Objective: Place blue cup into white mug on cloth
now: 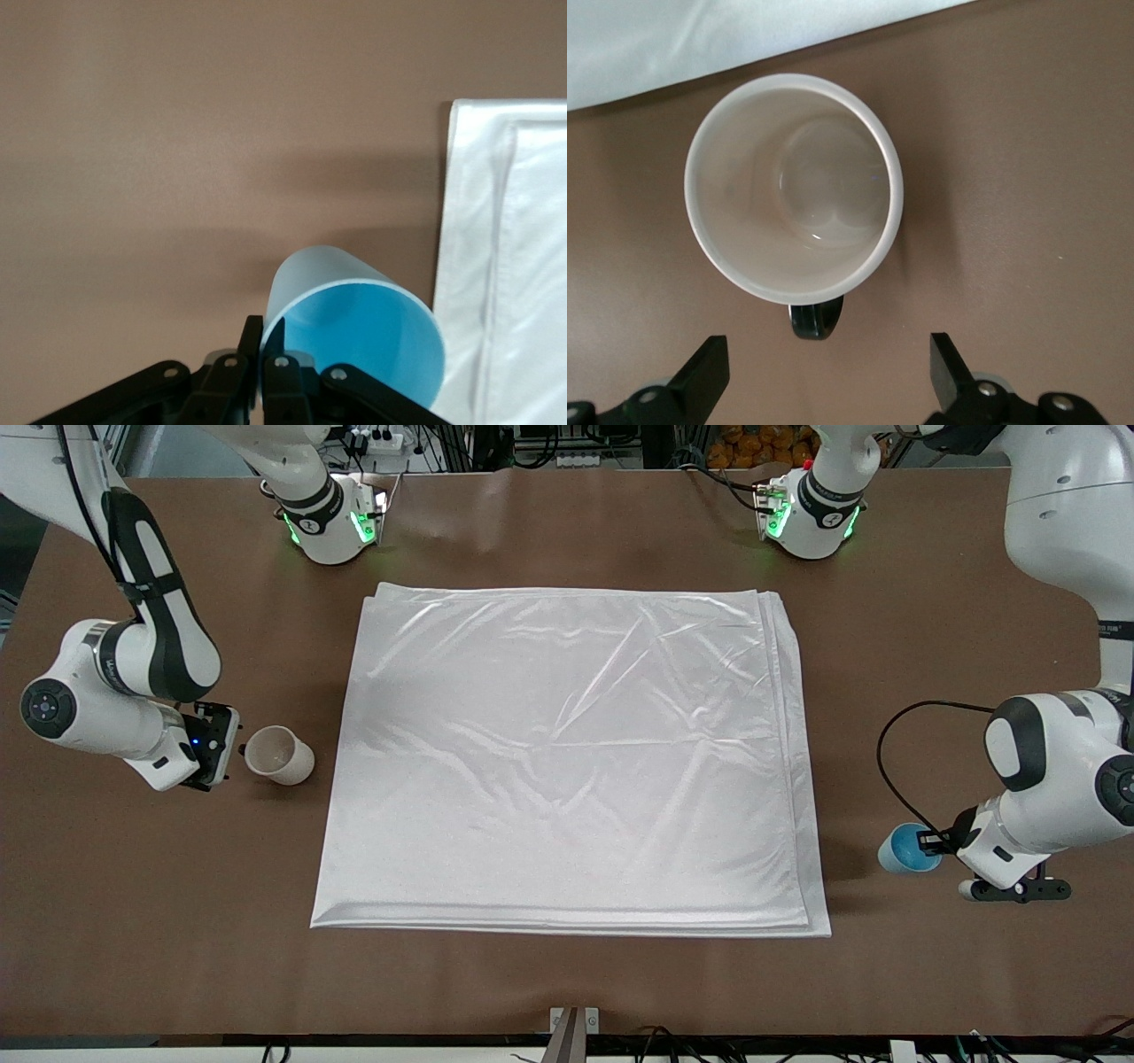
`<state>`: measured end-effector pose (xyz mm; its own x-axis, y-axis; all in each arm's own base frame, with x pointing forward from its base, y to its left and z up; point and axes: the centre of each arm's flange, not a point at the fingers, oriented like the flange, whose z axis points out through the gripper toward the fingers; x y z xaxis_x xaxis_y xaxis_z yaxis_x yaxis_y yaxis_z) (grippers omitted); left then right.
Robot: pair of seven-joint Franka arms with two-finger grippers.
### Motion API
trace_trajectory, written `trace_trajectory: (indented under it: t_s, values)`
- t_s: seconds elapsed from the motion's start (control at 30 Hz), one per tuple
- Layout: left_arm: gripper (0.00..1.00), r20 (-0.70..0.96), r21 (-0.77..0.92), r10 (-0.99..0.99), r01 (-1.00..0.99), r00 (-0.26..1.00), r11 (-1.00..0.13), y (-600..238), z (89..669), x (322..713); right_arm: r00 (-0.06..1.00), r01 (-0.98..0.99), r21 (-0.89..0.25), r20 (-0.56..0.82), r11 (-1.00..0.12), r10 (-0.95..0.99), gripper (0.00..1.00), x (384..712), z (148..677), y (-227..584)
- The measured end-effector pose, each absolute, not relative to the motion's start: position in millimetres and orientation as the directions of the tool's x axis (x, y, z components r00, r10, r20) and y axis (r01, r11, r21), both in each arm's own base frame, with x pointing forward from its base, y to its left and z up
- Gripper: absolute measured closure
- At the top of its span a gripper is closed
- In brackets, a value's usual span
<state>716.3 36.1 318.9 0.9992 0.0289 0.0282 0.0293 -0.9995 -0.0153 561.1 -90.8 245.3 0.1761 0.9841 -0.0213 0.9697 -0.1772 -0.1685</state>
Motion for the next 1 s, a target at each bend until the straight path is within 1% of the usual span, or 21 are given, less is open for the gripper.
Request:
trace_trajectory:
  t_s: [0.23, 0.57, 0.83, 0.87, 0.9, 1.0]
  values:
    - [0.96, 0.021, 0.004, 0.075, 0.075, 0.997, -0.997, 14, 340, 713, 0.160, 0.972, -0.172, -0.016, -0.160, 0.987, 0.00, 550, 223, -90]
    - [0.96, 0.015, 0.011, 0.084, 0.084, 0.996, -0.996, 2, 339, 712, 0.165, 0.972, -0.165, -0.014, -0.165, 0.986, 0.00, 536, 206, -92]
    - [0.96, 0.014, 0.012, 0.099, 0.099, 0.995, -0.995, -16, 339, 711, 0.160, 0.973, -0.169, -0.012, -0.159, 0.987, 0.01, 531, 202, -92]
    - [0.96, 0.014, 0.012, 0.100, 0.100, 0.995, -0.995, -18, 339, 711, 0.158, 0.973, -0.169, -0.012, -0.158, 0.987, 0.06, 531, 202, -92]
    - [0.96, 0.014, 0.012, 0.103, 0.103, 0.995, -0.995, -18, 339, 711, 0.158, 0.973, -0.169, -0.012, -0.157, 0.987, 0.08, 531, 202, -92]
    - [0.96, 0.014, 0.012, 0.121, 0.120, 0.993, -0.993, -19, 339, 711, 0.157, 0.973, -0.168, -0.012, -0.156, 0.988, 0.22, 532, 202, -92]
